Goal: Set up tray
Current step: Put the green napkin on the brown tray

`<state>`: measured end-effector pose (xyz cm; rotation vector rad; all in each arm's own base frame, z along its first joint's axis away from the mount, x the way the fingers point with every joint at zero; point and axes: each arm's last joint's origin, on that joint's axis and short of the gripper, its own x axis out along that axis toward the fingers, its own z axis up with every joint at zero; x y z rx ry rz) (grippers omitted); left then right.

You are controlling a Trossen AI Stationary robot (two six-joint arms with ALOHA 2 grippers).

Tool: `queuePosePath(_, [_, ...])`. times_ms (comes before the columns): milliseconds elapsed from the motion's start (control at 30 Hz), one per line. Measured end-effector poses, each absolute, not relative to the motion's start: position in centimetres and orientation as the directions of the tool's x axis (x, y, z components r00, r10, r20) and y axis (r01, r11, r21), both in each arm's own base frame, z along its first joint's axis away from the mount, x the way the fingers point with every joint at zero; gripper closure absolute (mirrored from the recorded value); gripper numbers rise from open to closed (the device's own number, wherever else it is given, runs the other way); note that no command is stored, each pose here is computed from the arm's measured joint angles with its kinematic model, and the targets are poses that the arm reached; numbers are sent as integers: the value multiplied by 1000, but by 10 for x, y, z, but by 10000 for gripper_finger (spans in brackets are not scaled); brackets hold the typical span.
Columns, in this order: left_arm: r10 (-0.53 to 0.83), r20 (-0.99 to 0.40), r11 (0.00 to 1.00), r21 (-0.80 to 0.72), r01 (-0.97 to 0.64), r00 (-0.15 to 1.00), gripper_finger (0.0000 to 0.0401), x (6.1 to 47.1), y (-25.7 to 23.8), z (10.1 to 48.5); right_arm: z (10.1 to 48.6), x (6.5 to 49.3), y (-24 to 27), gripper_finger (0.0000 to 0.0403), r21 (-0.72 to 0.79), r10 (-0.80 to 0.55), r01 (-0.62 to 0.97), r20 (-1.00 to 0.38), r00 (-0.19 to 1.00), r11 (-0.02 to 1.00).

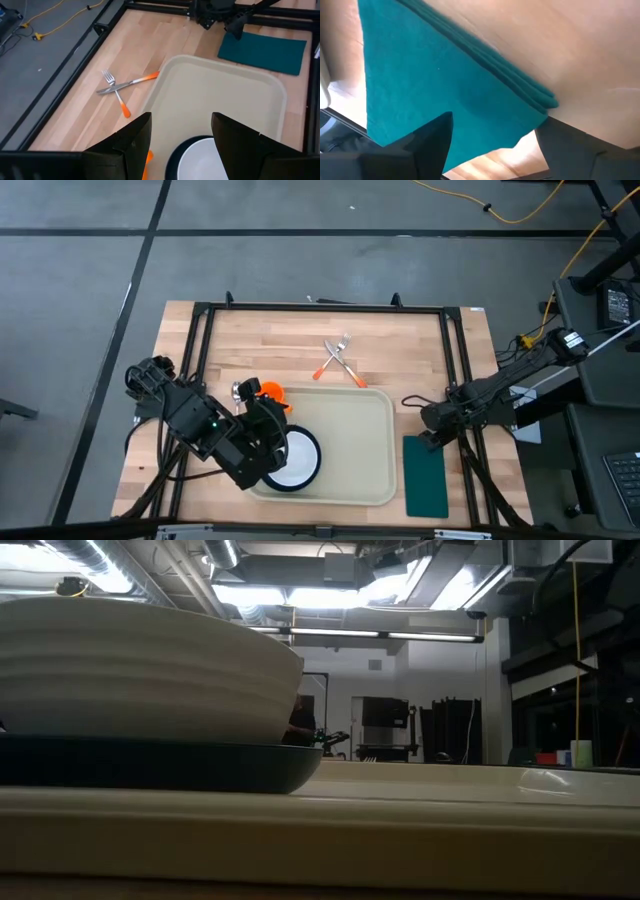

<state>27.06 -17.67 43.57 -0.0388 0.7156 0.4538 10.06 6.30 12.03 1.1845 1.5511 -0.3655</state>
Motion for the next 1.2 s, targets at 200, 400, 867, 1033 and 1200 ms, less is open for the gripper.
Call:
queuePosePath(200, [390, -639, 903, 125, -411, 663, 201, 271, -177, 436, 120, 101, 63, 122, 342, 475, 824, -874, 101, 453])
queuePosePath(400, [392, -638, 903, 127, -411, 663, 201, 271, -177, 436, 119, 100, 62, 175, 331, 467, 826, -879, 94, 457])
queuePosePath(867, [392, -638, 903, 129, -410, 663, 201, 271, -177, 436, 119, 103, 63, 385, 367, 455, 803, -880, 136, 469])
queuePosePath(1033, [392, -638, 903, 130, -410, 662, 201, 271, -177, 436, 121, 107, 65, 391, 418, 477, 786, -860, 181, 456])
queuePosePath(1200, [392, -638, 903, 130, -410, 662, 201, 271, -177, 436, 126, 115, 69, 394, 501, 522, 753, -817, 247, 427])
